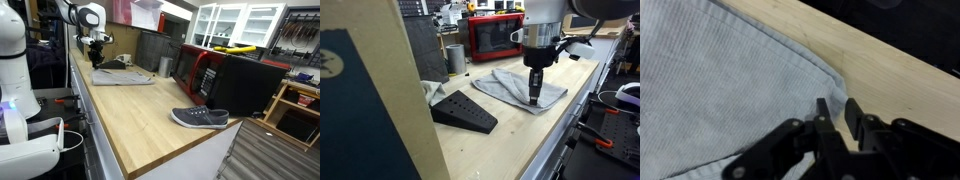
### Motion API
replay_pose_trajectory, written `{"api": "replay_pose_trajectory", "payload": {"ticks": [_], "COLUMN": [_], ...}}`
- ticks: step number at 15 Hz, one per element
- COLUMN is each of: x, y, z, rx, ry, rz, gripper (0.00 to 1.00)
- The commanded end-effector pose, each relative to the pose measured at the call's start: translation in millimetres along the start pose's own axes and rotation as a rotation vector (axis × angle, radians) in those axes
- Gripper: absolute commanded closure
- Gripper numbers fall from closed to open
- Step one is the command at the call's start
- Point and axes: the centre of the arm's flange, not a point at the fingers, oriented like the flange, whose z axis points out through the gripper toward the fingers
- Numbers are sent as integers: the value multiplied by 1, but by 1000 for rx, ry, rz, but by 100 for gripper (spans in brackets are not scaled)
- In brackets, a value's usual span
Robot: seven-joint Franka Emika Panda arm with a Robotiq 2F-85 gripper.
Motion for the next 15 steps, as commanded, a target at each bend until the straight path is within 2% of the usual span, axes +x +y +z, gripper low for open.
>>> {"api": "replay_pose_trajectory", "payload": {"ticks": [1, 3, 7, 11, 12, 13, 15], "x": [-2, -2, 7, 6, 5, 4, 2], "y": [9, 27, 87, 152, 168, 149, 159], "z": [-12, -26, -62, -86, -89, -81, -81], "rx": [34, 67, 167, 229, 237, 212, 211], "ry": [-4, 38, 151, 246, 247, 222, 226], "rz": [29, 83, 262, 437, 469, 429, 442], "gripper": [45, 29, 1, 0, 0, 0, 0]}}
